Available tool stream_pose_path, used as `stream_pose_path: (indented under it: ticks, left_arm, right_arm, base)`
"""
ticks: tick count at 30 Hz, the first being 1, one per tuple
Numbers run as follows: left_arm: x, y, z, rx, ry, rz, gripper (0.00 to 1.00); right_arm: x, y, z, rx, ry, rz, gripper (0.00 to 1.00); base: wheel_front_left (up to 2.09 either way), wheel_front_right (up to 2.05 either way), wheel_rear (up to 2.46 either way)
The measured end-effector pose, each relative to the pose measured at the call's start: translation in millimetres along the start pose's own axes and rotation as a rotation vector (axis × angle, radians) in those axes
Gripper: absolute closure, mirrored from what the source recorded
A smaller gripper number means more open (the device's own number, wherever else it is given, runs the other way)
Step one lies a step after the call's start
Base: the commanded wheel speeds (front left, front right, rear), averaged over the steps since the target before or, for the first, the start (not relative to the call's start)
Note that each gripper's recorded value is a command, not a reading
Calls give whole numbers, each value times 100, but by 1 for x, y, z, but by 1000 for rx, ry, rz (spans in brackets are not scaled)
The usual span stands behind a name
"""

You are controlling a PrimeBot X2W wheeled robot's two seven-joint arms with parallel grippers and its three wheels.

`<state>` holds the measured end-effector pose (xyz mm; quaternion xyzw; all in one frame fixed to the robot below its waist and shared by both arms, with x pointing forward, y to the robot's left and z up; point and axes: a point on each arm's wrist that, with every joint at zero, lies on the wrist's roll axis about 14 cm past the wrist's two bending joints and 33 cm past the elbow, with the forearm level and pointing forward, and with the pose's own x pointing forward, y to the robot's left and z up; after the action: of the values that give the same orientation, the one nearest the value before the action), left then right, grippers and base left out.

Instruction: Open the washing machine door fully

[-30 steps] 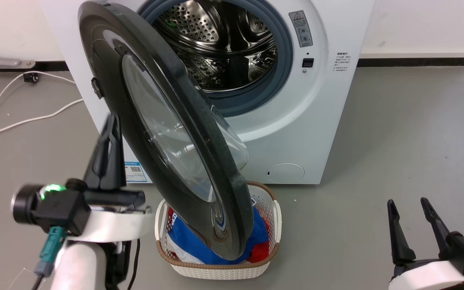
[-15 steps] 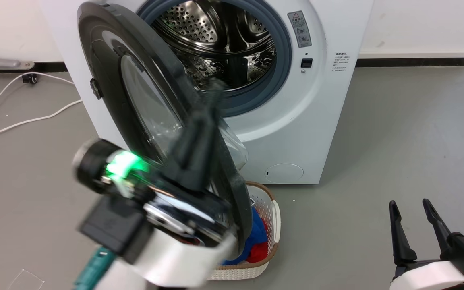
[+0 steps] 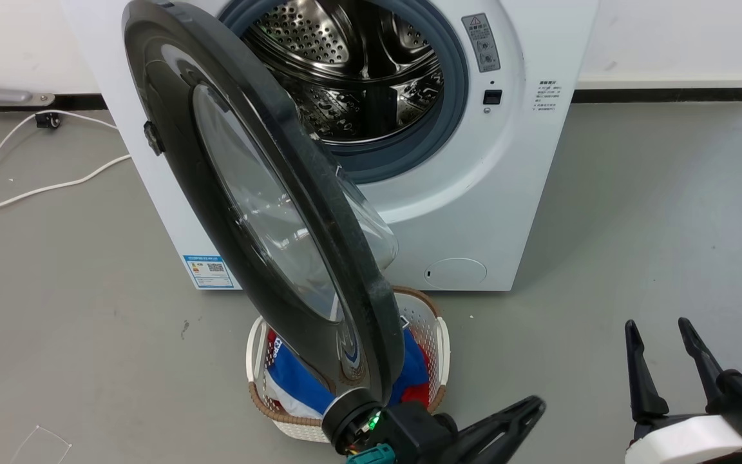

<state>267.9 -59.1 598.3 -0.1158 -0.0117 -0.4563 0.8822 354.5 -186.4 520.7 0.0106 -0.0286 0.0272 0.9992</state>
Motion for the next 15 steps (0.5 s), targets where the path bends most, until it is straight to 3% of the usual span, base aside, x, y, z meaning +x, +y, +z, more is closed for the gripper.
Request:
stream_pose_path:
  ticks: [5,15]
  left_arm:
    - [-4,32,-40,-6,110,106,100]
    - [10,101,-38,11,44,312,100]
  right_arm:
    - [3,0,-2,0,8,-1,0]
    - [5,-3,-7,-2,20,-11,0]
  base:
    - [0,0,0]
    - [0,0,0]
